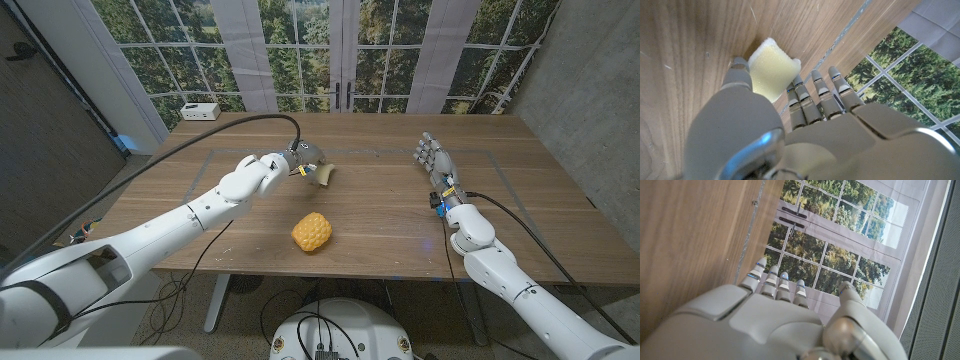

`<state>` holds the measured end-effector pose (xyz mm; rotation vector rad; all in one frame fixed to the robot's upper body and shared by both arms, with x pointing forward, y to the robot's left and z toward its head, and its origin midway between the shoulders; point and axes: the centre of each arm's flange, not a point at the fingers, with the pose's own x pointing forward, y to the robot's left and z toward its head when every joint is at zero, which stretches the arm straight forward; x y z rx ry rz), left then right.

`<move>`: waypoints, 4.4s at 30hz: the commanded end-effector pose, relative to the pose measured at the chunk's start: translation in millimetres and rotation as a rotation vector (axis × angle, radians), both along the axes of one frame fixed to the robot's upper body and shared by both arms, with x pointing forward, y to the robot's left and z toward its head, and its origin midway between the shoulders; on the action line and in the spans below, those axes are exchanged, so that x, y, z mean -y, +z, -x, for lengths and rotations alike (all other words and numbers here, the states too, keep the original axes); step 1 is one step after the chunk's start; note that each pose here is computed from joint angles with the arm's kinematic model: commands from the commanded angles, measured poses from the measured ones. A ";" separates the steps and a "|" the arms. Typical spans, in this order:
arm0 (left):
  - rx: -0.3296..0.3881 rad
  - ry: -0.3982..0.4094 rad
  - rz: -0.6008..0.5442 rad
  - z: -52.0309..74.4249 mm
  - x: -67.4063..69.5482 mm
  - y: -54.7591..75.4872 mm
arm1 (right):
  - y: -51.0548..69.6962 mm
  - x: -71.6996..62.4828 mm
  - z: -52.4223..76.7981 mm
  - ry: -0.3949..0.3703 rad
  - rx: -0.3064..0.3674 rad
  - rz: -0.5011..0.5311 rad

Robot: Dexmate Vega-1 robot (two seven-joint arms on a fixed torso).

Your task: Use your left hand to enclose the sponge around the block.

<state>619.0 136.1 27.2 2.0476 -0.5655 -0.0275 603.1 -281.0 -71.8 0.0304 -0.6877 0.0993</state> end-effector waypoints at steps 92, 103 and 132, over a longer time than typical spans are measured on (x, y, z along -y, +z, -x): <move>0.149 0.231 -0.004 27.3 35.7 0.7 | 1.0 6.9 0.7 -0.012 0.008 0.013; 0.106 0.439 -0.113 20.7 37.1 -6.0 | 3.5 7.5 3.3 -0.016 0.018 0.014; -0.024 0.513 -0.168 -6.1 30.9 -55.5 | 0.9 13.6 14.2 -0.043 0.015 0.034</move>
